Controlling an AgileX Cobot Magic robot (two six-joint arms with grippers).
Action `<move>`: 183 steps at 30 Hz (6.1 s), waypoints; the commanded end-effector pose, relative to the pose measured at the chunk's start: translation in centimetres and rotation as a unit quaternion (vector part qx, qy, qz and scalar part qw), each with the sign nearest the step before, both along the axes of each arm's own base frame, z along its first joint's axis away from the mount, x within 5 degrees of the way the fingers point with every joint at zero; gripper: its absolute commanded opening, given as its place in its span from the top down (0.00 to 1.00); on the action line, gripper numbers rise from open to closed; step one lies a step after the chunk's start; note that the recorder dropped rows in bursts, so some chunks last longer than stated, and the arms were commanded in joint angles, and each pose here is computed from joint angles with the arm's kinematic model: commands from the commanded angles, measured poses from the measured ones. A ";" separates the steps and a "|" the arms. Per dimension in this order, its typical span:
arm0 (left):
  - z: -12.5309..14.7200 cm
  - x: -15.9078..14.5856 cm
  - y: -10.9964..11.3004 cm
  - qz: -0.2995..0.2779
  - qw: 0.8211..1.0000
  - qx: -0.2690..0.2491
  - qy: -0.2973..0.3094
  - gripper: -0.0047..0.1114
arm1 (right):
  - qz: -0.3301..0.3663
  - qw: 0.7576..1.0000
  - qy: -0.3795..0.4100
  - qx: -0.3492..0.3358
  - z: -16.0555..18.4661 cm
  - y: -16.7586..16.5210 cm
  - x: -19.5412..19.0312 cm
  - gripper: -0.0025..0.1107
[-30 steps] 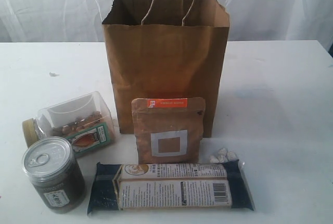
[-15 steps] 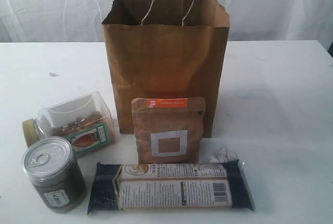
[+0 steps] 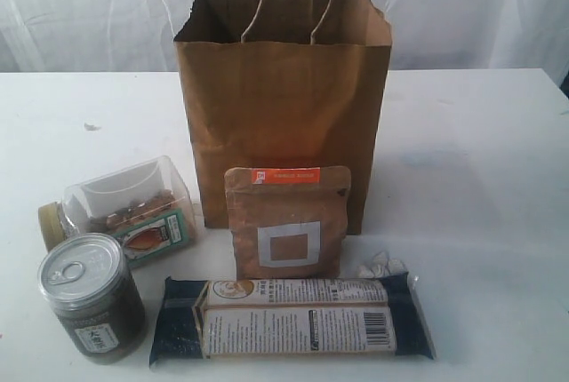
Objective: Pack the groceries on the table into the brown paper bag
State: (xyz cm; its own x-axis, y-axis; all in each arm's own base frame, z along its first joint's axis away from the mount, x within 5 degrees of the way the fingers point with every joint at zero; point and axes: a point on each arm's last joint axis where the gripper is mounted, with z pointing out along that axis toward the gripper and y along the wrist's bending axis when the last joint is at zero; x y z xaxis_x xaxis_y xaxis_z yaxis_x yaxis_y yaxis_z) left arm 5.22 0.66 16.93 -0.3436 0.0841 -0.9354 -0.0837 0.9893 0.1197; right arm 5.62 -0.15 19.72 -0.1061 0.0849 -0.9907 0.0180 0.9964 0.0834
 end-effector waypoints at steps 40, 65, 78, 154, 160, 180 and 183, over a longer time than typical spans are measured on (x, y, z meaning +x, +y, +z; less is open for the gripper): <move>0.0 0.0 0.0 -0.002 1.000 0.000 -0.008 0.96 | 0.021 0.996 0.078 -0.038 -1.6 0.2 -0.3 0.91; 16.7 -5.6 -0.1 -0.023 0.764 -0.085 -0.640 0.96 | 0.021 0.996 0.078 -0.038 -1.6 0.2 -0.3 0.91; 10.0 4.1 0.0 -0.031 0.975 0.057 -0.213 0.96 | 0.021 0.996 0.078 -0.038 -1.6 0.2 -0.3 0.91; 8.0 15.4 -10.7 -0.392 0.811 0.035 0.433 0.06 | 0.021 0.996 0.078 -0.038 -1.6 0.2 -0.3 0.91; 5.9 15.1 -10.3 -0.378 0.824 0.040 0.419 0.06 | 0.021 0.996 0.078 -0.038 -1.6 0.2 -0.3 0.91; 5.8 15.3 -10.3 -0.372 0.833 0.041 0.407 0.22 | 0.021 0.996 0.078 -0.038 -1.6 0.2 -0.3 0.91; 5.7 15.2 -10.3 -0.374 0.828 0.041 0.415 0.47 | 0.021 0.996 0.078 -0.038 -1.6 0.2 -0.3 0.91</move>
State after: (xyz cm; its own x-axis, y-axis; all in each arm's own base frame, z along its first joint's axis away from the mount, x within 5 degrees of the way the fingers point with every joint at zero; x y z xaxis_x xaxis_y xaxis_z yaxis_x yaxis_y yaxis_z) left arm 20.78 -9.59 22.89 -0.6806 0.6064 -0.4112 0.6900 0.7192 -0.0814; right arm 5.35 0.07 18.13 -0.2703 0.0158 -0.9626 -0.0101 0.9998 0.0192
